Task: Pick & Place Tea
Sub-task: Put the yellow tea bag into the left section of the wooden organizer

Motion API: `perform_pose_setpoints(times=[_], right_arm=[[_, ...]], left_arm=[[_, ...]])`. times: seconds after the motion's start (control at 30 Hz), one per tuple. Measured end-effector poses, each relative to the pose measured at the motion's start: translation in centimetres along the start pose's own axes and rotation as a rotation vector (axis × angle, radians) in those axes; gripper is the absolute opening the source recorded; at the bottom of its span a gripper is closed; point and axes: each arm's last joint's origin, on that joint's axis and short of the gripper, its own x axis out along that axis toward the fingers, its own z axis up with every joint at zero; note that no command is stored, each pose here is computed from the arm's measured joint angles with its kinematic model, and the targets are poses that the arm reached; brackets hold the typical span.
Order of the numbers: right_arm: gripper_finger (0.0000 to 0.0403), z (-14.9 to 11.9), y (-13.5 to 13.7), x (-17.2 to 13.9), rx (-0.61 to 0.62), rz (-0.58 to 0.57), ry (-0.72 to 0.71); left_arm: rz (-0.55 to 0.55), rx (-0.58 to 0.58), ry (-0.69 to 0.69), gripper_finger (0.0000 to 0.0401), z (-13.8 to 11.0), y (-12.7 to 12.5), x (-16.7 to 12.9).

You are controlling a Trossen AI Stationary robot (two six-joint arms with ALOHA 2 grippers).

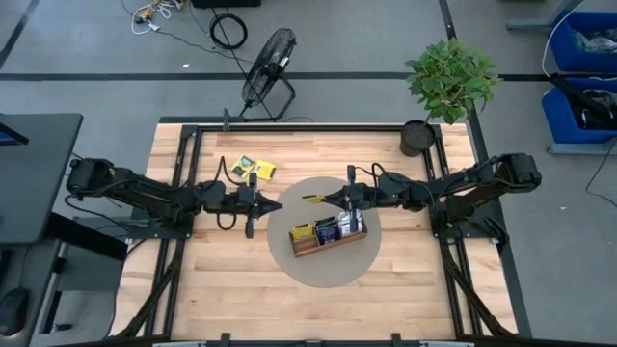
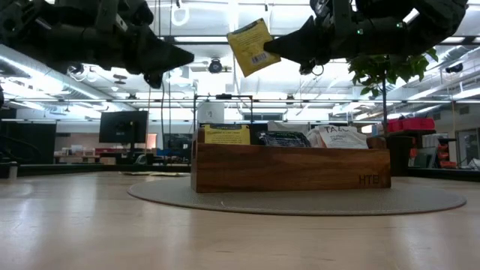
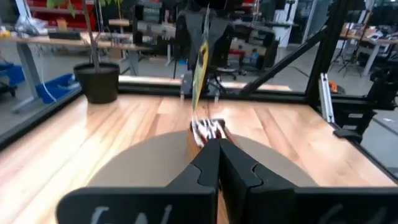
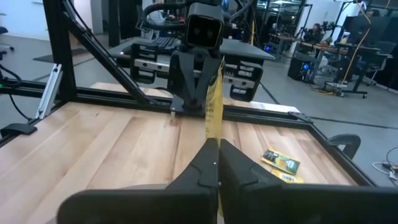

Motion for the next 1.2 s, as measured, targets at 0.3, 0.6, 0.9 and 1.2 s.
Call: perform_pose_setpoints(times=[0.3, 0.6, 0.9, 1.2], right_arm=[[0.0000, 0.1, 0.1, 0.0, 0.011, 0.025, -0.014], [0.0000, 0.4, 0.0, 0.1, 0.033, 0.022, -0.035], [0.0000, 1.2, -0.1, 0.6, 0.027, 0.019, -0.045], [0.0000, 0.7, -0.1, 2.9, 0.001, 0.026, 0.015]], left_arm=[[0.058, 0.027, -0.036, 0.0010, 0.4, 0.2, 0.0], [0.035, 0.032, -0.115, 0.0095, 1.1, 0.0, 0.0], [0.050, 0.045, -0.147, 0.0224, 1.9, 0.1, 0.7], [0.044, 0.059, -0.104, 0.0217, 2.0, 0.1, 2.7]])
